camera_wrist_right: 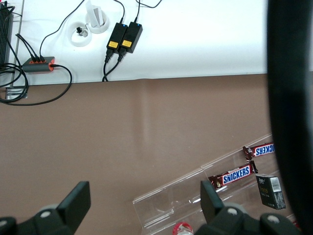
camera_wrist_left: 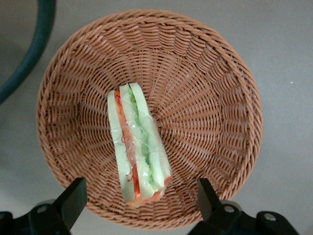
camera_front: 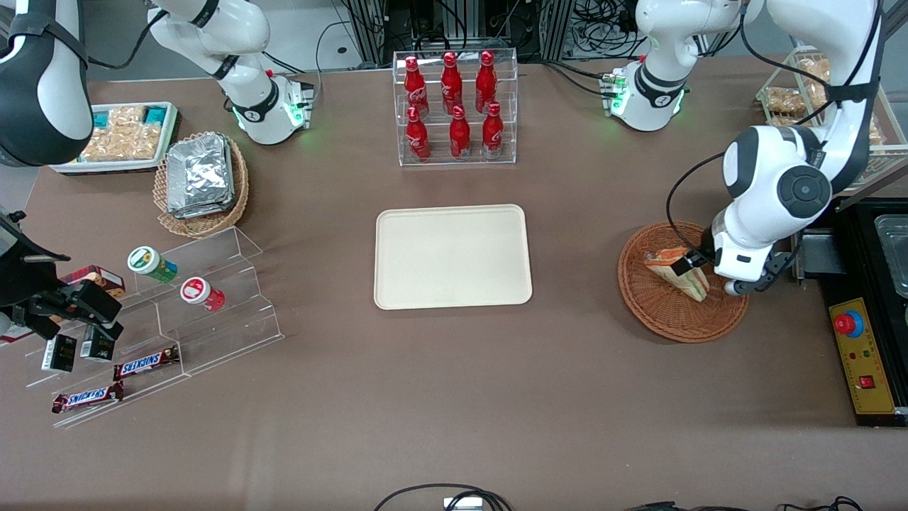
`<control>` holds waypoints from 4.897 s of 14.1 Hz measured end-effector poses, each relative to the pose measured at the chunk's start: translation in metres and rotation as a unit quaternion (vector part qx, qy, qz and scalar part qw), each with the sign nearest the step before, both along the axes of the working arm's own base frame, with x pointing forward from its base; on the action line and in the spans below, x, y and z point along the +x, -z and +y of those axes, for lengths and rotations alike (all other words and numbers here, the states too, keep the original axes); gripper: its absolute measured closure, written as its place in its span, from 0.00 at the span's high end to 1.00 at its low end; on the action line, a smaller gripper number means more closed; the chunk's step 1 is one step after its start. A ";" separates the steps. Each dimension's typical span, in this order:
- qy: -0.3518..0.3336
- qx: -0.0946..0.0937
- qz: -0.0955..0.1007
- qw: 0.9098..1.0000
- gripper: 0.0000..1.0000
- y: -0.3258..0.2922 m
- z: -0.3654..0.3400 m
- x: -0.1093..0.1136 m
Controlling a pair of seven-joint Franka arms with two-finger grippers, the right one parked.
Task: Place sandwich from basket to tray
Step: 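Close the left gripper on the wrapped sandwich, then lift the sandwich out of the basket with the left gripper, then carry the sandwich over the white tray with the left gripper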
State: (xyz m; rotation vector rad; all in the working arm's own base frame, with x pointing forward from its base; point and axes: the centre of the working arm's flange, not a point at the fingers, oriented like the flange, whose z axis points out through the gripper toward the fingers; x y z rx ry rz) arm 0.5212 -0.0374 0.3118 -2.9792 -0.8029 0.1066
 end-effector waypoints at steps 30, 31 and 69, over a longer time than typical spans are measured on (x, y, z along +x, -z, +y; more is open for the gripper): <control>0.213 0.001 0.019 0.977 0.17 -0.107 0.007 0.018; 0.234 0.001 0.015 0.972 0.17 -0.116 -0.005 0.019; 0.366 -0.028 0.010 0.930 0.17 0.056 -0.400 -0.093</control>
